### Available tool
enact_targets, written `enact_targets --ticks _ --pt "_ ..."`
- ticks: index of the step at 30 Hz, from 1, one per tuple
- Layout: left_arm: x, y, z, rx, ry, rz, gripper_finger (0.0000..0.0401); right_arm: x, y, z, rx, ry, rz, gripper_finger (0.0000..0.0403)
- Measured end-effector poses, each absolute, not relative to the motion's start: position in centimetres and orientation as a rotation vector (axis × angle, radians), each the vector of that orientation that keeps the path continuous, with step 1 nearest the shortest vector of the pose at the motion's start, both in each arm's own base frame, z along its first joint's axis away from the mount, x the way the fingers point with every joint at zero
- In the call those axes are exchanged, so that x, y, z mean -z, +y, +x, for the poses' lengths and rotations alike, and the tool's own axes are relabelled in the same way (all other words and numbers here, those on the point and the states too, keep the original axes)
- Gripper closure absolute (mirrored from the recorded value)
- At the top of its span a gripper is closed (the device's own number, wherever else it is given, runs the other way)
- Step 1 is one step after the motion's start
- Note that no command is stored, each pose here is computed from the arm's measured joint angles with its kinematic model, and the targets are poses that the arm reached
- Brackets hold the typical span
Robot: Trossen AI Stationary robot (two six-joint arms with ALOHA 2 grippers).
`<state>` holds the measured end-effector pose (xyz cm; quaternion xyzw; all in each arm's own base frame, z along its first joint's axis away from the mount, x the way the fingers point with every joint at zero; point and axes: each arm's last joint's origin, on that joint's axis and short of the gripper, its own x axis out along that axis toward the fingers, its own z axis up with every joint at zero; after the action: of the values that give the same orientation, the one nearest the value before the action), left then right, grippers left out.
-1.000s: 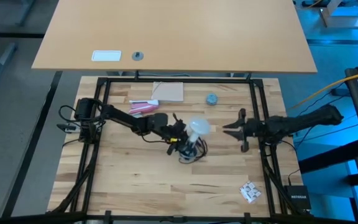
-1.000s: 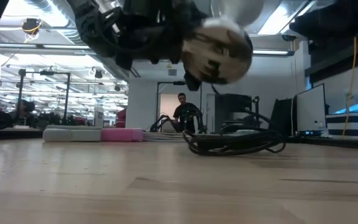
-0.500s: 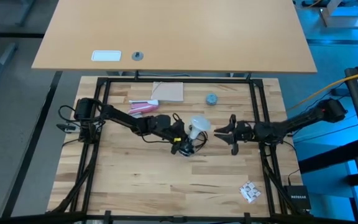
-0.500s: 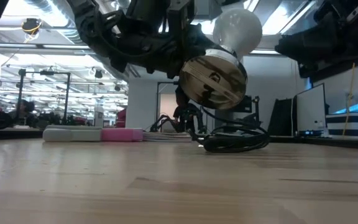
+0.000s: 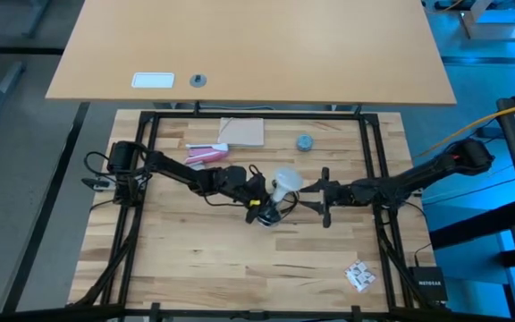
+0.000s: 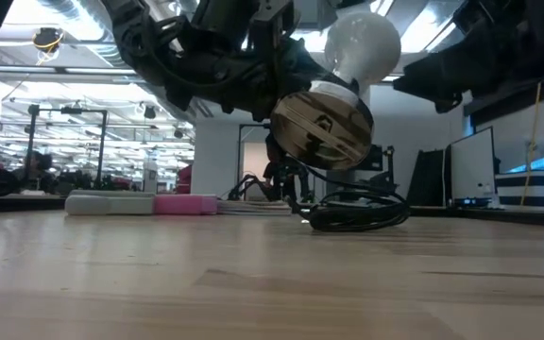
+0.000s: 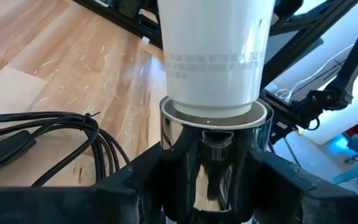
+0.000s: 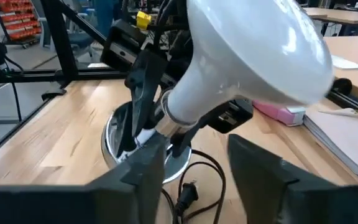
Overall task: Screw lightbulb
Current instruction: Remove the white lightbulb from the desk lamp
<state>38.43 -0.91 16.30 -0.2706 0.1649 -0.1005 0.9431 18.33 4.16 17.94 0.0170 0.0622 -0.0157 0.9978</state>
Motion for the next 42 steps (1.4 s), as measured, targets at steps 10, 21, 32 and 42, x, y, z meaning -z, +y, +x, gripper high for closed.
enact_targets --ticks 10,21,32,42 --pt "-16.3 -1.7 38.4 0.197 0.335 -0.515 0.0219 -18.0 5.1 21.8 0.065 0.193 0.144 0.0133" --pt "-16.2 -3.1 38.4 0.079 0.291 -0.295 0.0219 -19.5 5.6 24.4 0.108 0.133 0.261 0.0166" --pt "-16.6 -4.5 38.3 -0.109 0.218 -0.217 0.0225 -20.8 5.8 25.2 0.137 0.089 0.270 0.0174" --pt "-17.2 -4.8 38.3 -0.166 0.149 -0.215 0.0227 -20.8 6.1 27.0 0.188 0.095 0.252 0.0174"
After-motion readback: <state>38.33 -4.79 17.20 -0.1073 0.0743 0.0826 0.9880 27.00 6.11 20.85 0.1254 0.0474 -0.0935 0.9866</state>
